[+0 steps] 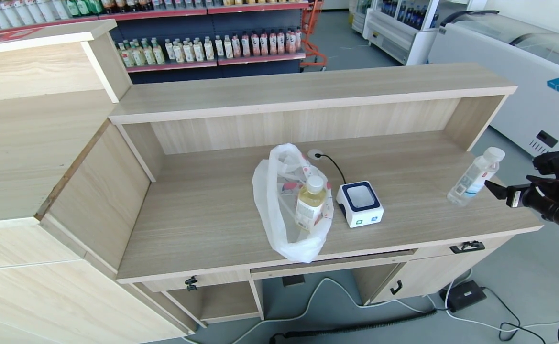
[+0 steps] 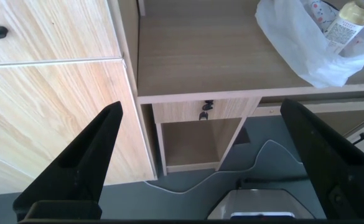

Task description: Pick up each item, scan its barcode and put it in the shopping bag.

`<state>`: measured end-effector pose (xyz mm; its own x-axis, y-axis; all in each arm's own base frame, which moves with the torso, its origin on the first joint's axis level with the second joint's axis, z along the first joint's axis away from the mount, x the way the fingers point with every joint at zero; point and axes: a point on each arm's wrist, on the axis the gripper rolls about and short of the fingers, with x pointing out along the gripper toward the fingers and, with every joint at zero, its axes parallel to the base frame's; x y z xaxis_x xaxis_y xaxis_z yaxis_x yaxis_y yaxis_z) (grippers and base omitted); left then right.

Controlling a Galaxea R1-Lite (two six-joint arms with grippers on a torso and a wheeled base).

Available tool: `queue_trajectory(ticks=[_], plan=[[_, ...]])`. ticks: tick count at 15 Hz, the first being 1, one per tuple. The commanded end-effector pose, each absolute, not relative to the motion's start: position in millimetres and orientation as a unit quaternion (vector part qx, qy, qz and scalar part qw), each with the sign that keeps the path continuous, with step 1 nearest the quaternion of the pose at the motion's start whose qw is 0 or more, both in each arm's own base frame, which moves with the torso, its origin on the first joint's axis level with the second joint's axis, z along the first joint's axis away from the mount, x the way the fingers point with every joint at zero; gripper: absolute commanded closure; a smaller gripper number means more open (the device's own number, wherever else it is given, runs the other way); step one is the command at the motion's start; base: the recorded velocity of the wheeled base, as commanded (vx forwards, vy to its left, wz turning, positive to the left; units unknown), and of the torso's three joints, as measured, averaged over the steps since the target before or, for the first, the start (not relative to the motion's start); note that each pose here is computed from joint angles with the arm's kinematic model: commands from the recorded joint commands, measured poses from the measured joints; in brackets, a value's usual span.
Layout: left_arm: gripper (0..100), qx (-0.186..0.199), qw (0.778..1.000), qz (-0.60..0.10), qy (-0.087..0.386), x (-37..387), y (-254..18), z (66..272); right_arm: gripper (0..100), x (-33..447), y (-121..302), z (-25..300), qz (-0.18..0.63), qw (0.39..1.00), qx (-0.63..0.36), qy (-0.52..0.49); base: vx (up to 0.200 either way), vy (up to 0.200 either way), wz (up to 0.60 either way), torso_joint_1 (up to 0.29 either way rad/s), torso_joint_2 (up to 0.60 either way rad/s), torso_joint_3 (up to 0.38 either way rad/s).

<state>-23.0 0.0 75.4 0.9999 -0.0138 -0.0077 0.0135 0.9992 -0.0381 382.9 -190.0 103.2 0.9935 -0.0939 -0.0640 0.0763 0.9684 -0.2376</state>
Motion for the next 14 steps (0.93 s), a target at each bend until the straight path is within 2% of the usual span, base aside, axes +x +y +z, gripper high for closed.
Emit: queue_trajectory(ticks=[1, 14], plan=[[0, -0.019, 1.0, -0.007, 0.004, -23, 0, 75, 0, 395, -193, 104, -0.051, 0.991, -0.123, 0.032, 0.0, 0.0, 0.0, 0.0, 0.0, 0.0], [0, -0.019, 1.0, -0.007, 0.004, -23, 0, 75, 0, 431, -190, 90, -0.032, 0.991, -0.125, 0.029, 0.0, 0.0, 0.0, 0.0, 0.0, 0.0]])
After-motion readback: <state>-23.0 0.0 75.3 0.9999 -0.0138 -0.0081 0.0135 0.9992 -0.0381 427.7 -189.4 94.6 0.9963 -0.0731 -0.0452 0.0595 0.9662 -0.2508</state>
